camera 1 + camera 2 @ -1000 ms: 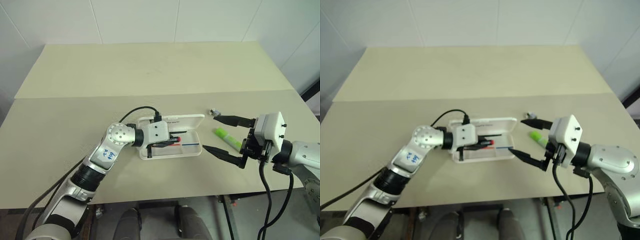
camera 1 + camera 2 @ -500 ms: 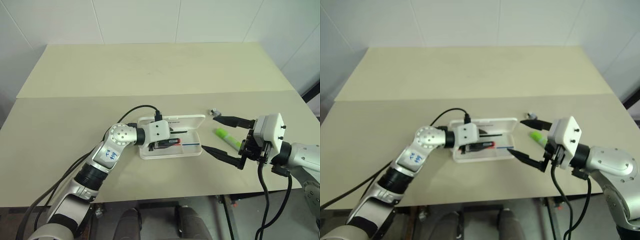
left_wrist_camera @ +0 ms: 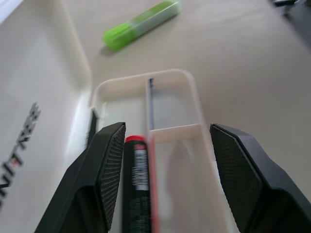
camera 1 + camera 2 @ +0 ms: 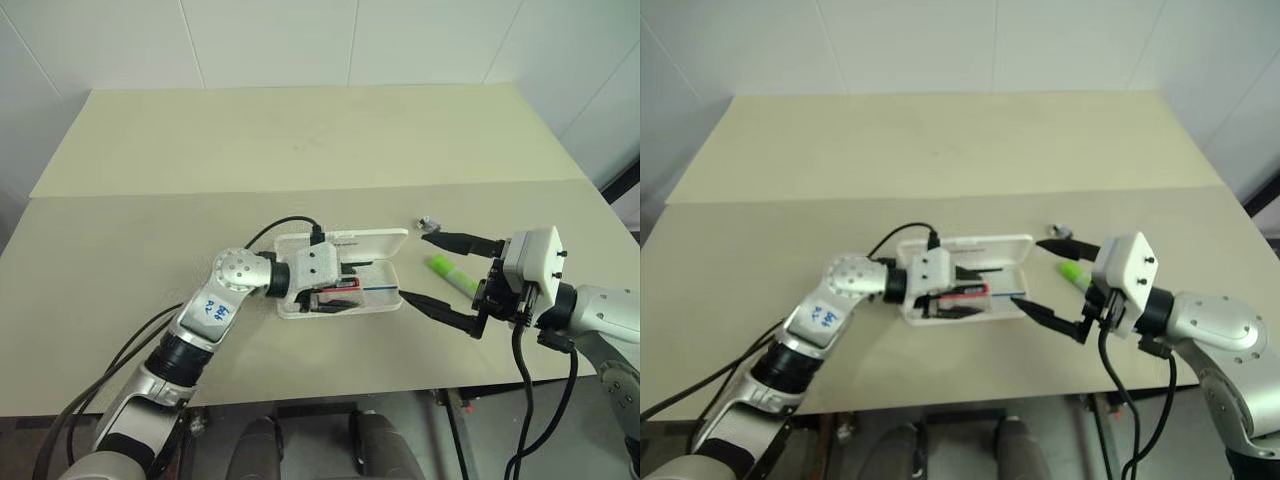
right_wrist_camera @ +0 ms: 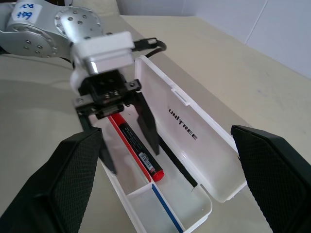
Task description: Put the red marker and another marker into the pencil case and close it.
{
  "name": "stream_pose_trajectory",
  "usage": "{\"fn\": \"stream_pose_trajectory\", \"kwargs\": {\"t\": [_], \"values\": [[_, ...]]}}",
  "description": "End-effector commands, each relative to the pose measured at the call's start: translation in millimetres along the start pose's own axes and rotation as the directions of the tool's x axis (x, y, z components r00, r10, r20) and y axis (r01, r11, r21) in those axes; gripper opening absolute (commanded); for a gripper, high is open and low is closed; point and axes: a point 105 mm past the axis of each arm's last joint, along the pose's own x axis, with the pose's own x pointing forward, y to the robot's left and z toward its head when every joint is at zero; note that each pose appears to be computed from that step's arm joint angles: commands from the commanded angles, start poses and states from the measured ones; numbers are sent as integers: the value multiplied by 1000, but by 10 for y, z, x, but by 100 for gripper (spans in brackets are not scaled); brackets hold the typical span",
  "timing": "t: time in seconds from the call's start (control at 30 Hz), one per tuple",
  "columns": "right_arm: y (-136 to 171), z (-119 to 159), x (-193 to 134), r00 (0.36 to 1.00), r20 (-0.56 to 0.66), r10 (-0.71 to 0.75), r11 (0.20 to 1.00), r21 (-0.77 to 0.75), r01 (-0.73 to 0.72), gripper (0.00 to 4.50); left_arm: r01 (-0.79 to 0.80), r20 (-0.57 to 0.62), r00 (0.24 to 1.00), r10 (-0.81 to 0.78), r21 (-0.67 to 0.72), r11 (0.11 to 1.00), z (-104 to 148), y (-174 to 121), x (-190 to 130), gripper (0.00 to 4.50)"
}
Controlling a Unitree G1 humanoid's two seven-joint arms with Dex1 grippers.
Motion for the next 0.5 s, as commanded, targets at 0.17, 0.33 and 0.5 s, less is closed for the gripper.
{"fn": "stream_pose_trajectory", "kwargs": {"t": [0.17, 0.33, 0.5], "values": [[-122, -143, -65, 998, -10, -57, 995, 75, 58, 450, 83, 150, 985, -84, 16, 996, 325, -143, -94, 449], [-320, -509, -302, 983, -144, -112, 988, 91, 125, 450, 77, 226, 971, -73, -10, 997, 486, -148, -254, 449], [-483, -707, -500, 967, -227, -116, 988, 71, 135, 450, 77, 255, 965, -67, -32, 997, 604, -176, -447, 449]]}}
